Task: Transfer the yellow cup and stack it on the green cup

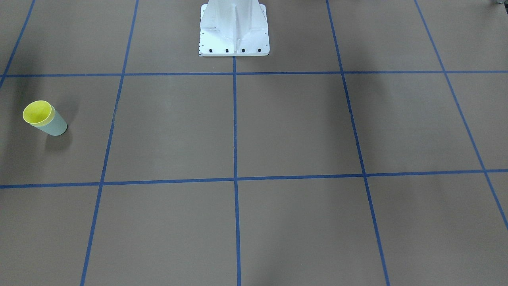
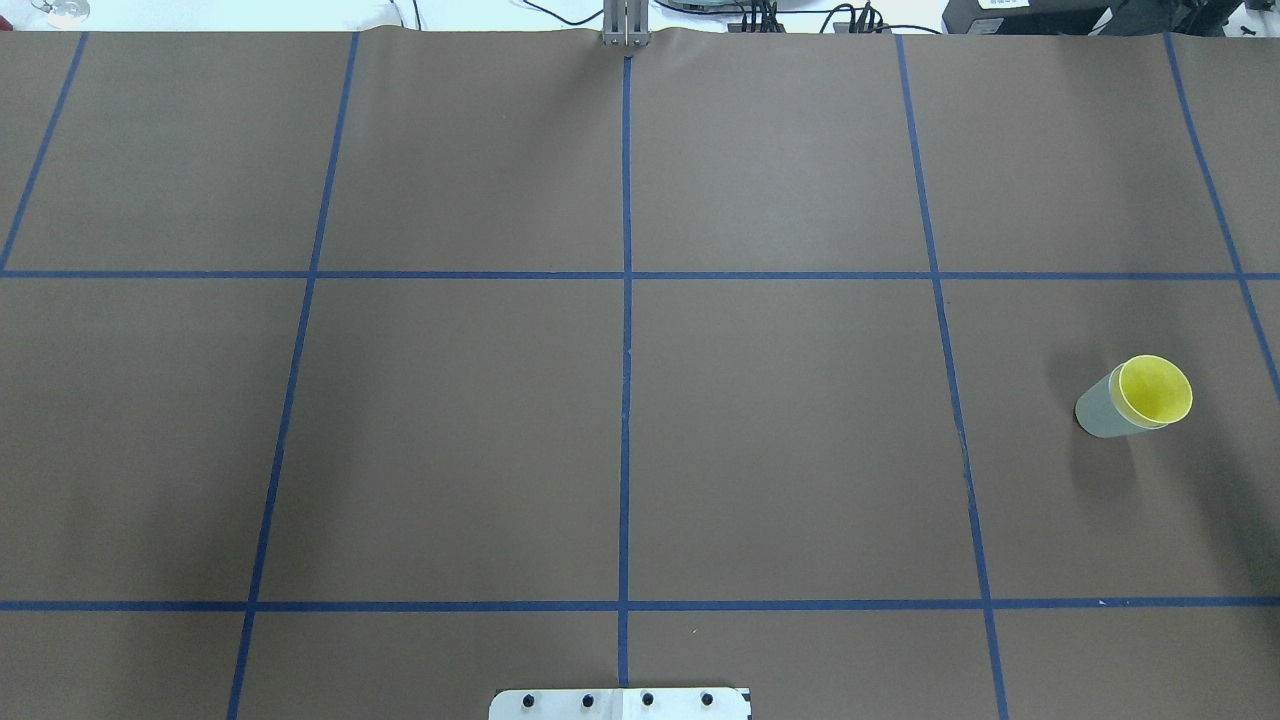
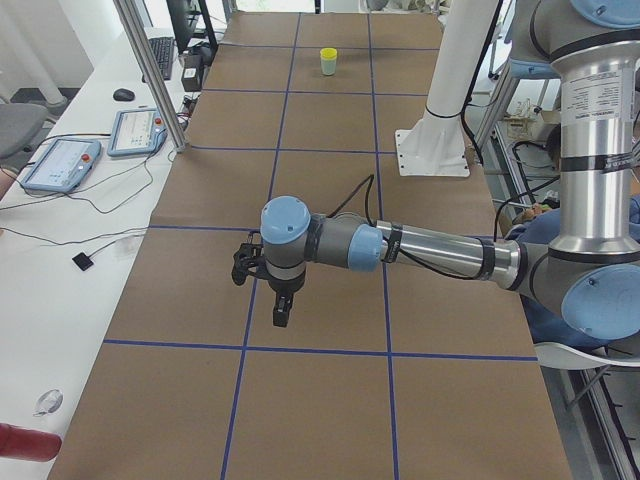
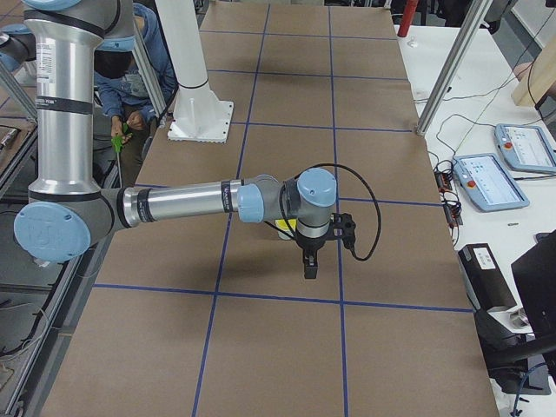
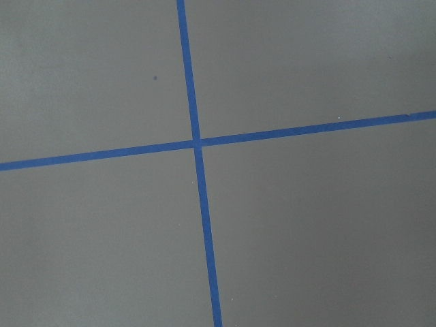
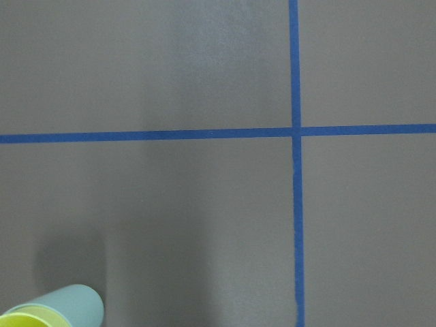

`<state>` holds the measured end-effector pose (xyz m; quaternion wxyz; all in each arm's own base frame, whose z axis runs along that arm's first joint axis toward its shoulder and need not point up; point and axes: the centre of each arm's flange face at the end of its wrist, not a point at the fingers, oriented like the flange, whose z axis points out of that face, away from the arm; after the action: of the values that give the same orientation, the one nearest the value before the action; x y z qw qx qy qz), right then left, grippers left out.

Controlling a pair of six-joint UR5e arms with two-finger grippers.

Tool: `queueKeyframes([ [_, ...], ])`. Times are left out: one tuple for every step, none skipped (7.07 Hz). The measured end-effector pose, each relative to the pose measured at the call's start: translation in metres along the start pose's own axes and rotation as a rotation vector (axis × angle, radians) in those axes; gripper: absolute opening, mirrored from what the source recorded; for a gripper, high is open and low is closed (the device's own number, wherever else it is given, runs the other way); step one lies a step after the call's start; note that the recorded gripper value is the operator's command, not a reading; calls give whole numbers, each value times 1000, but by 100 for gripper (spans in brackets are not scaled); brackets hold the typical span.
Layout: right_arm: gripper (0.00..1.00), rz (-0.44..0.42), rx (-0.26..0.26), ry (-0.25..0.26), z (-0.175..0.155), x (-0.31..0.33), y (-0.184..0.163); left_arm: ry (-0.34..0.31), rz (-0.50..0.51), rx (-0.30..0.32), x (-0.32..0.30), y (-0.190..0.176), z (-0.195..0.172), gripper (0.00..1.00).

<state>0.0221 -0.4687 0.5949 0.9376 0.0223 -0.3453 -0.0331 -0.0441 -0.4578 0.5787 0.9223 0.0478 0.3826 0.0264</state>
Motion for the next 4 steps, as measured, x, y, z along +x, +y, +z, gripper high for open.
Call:
queueKeyframes([
  [100,-21,-8,6,3,4,1,-4,-17,-18,1,1,-1,100],
  [100,-23,-20,12,9,9,2,-8,-18,-18,4,2,-6,100],
  [100,-18,-27,13,14,13,3,-9,-10,-10,9,4,-12,100],
  [100,-13,-31,7,16,15,4,-8,-6,-7,12,6,-15,100],
])
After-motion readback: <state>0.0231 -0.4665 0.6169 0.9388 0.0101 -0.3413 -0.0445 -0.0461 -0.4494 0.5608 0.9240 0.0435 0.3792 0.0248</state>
